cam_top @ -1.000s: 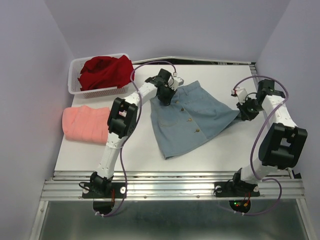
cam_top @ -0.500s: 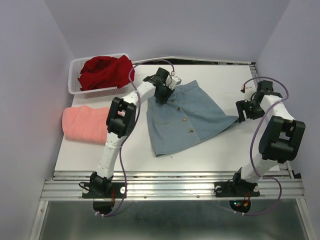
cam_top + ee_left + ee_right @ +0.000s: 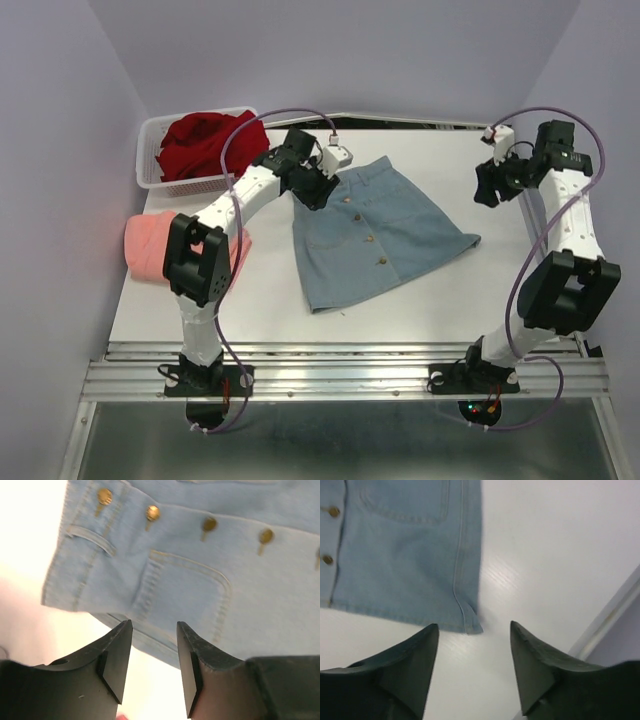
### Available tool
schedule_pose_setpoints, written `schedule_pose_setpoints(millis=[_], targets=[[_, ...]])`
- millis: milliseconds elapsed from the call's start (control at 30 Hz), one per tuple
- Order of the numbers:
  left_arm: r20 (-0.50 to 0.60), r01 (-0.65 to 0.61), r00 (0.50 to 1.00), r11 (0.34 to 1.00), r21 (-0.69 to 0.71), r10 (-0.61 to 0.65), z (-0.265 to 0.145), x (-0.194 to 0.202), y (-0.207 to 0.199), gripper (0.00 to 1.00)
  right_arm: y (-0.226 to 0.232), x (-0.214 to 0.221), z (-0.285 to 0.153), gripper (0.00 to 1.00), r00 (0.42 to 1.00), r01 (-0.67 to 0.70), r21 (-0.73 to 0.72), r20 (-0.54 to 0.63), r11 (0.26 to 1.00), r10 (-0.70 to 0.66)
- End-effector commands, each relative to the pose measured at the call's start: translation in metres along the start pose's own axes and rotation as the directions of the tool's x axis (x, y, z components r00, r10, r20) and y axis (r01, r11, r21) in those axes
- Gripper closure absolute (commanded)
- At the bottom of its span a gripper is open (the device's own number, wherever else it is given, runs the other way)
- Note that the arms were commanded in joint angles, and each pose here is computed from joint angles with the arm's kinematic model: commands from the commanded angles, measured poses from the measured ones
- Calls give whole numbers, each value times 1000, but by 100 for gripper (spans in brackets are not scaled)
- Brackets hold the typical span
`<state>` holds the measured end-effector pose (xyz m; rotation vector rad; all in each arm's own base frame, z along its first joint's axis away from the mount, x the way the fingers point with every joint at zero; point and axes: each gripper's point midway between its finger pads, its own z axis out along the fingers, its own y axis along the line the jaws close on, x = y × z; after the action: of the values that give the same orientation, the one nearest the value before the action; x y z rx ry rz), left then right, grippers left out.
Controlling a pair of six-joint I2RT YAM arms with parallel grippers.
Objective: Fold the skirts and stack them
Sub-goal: Flatten the skirt out
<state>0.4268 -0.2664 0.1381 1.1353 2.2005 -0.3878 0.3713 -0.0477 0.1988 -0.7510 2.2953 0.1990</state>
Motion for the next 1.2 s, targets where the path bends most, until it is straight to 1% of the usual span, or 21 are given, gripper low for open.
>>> schedule_pose_setpoints(millis=[0,67,133,200,333,467,500,600,667,767,833,867,900,933,967,1000,1033,1067,1100,1133,1167], targets=[[-46,-13,999,993,121,19,-2,37,-45,49,22,-55,32,41,994,-20,-167,102,986,38],[-55,-2,998,982,190,13,-4,46,-68,51,26,-58,58,49,995,-48,-198,73,979,63],[-88,-8,996,970,244,30,-2,66,-89,51,38,-70,80,49,995,11,-202,99,979,9],[-116,-50,990,964,260,83,-2,81,-109,51,60,-67,103,49,996,55,-222,82,973,-38],[-193,-87,970,954,287,147,4,110,-127,52,89,-43,144,50,998,63,-284,3,957,-64],[-293,-80,943,960,267,160,12,139,-121,53,80,-13,171,51,992,71,-242,-85,968,-94],[-317,-79,935,965,249,158,14,144,-116,54,71,5,181,52,983,81,-203,-145,976,-112],[-352,-36,929,977,212,111,25,151,-96,55,60,37,193,57,957,116,-162,-247,980,-154],[-391,22,919,987,160,43,34,160,-71,58,51,68,193,60,929,124,-119,-336,985,-158],[-343,52,939,997,50,-32,46,129,-17,60,45,101,181,62,894,124,-88,-422,988,-150],[-319,55,946,998,-23,-60,51,115,12,61,45,108,165,64,889,129,-66,-435,989,-145],[-285,59,956,997,-58,-73,59,94,31,61,60,123,154,64,869,103,-112,-473,988,-144],[-272,69,958,993,-95,-92,60,87,49,61,71,123,144,63,868,78,-150,-475,986,-141],[-246,74,964,990,-123,-102,63,76,63,61,96,115,137,62,895,18,-248,-428,969,-127],[-243,90,962,985,-146,-124,74,74,73,57,113,103,125,60,912,2,-307,-390,952,-128],[-150,81,982,977,-197,-112,65,34,95,55,137,101,107,52,908,-30,-401,-394,915,-143],[-113,80,988,974,-212,-106,62,19,105,52,167,84,97,46,935,-74,-505,-334,860,-116],[-91,72,991,973,-221,-94,59,8,110,51,187,67,87,41,948,-72,-555,-295,829,-115],[-39,63,996,966,-250,-75,48,-14,119,49,197,54,80,35,952,-139,-562,-304,815,-46],[-13,61,998,967,-246,-66,42,-23,118,49,195,22,77,34,972,-142,-567,-236,812,5],[21,55,998,970,-237,-52,26,-34,113,48,187,4,83,34,976,-160,-540,-213,826,50]])
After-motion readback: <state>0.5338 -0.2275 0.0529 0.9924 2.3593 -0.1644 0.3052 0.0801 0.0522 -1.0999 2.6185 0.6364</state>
